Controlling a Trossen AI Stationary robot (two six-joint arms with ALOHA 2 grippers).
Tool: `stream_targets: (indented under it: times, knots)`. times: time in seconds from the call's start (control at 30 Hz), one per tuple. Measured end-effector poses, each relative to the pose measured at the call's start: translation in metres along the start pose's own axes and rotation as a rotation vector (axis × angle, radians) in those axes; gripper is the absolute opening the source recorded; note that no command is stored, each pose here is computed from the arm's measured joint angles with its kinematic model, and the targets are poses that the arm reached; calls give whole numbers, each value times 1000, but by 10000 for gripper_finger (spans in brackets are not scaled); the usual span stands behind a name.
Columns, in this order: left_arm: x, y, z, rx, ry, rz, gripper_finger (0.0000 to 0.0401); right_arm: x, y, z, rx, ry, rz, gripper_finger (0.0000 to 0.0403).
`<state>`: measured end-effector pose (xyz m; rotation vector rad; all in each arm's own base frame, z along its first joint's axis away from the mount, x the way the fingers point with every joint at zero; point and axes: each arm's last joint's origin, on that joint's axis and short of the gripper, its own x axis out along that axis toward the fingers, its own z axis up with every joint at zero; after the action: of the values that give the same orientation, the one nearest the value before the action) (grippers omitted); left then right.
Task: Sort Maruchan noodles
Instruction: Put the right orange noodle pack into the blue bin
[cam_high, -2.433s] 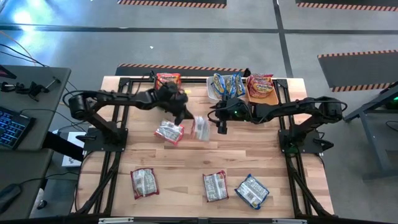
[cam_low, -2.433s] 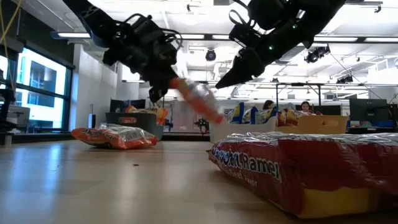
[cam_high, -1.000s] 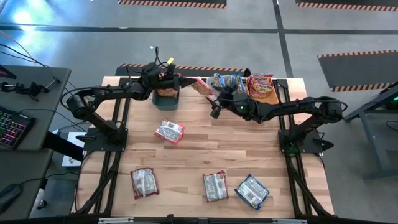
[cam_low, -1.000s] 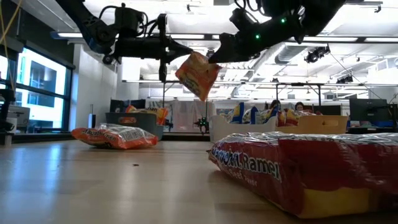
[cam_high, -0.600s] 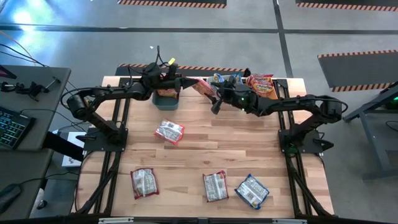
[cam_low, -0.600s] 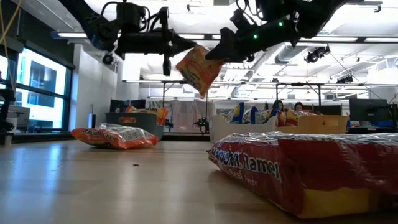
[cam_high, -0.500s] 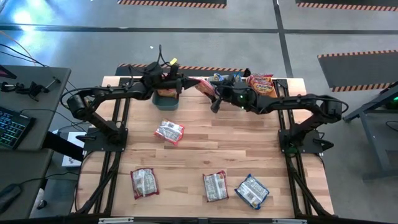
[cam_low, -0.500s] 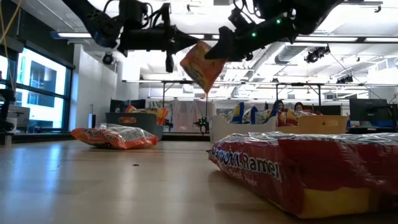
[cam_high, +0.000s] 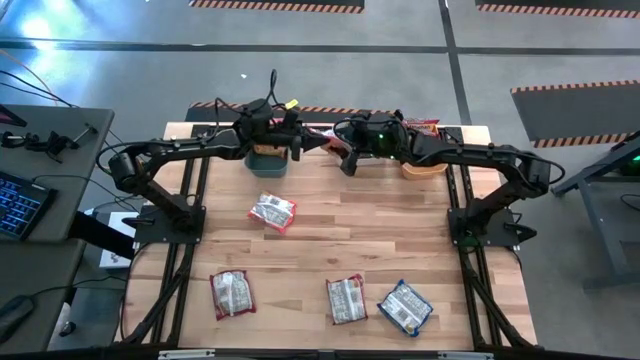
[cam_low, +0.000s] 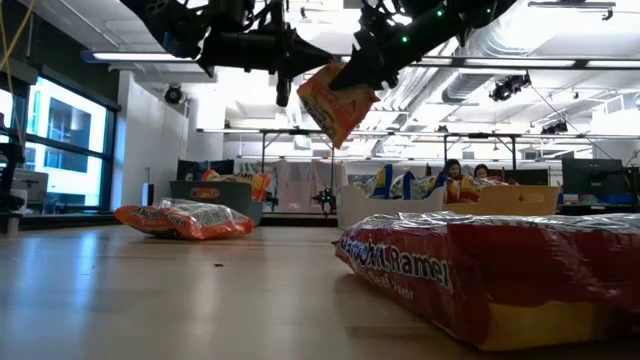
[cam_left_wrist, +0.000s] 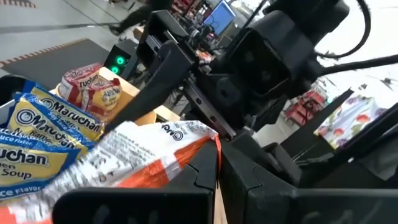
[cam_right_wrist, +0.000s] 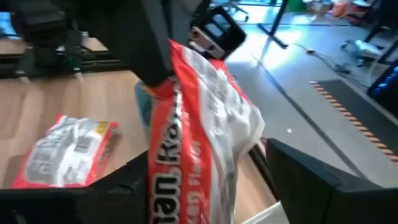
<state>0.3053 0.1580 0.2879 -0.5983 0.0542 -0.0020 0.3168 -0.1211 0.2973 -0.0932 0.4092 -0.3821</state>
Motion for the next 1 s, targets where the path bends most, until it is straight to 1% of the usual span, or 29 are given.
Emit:
stream_targets:
  times: [0.1,0.33,0.43,0.53,0.67,0.83,1.0]
  knots:
    - [1,-2,1,12,6,-3,0,0,0,1,1,0,14,212]
    - [1,-3,2,26,0,-4,0,0,0,1,-3,-3,15,115]
    - [1,-3,2,32,-2,-1,0,0,0,2,-3,-8,17,87]
    - [1,-2,3,32,-12,13,3,0,0,3,-2,-15,12,81]
    - [1,-2,3,82,-7,6,23,0,0,3,-1,-15,8,91]
    - [-7,-2,8,149,6,2,68,0,-1,3,-6,-19,1,92]
    - [-27,-8,16,255,47,47,117,-1,-8,2,-17,-16,-22,87]
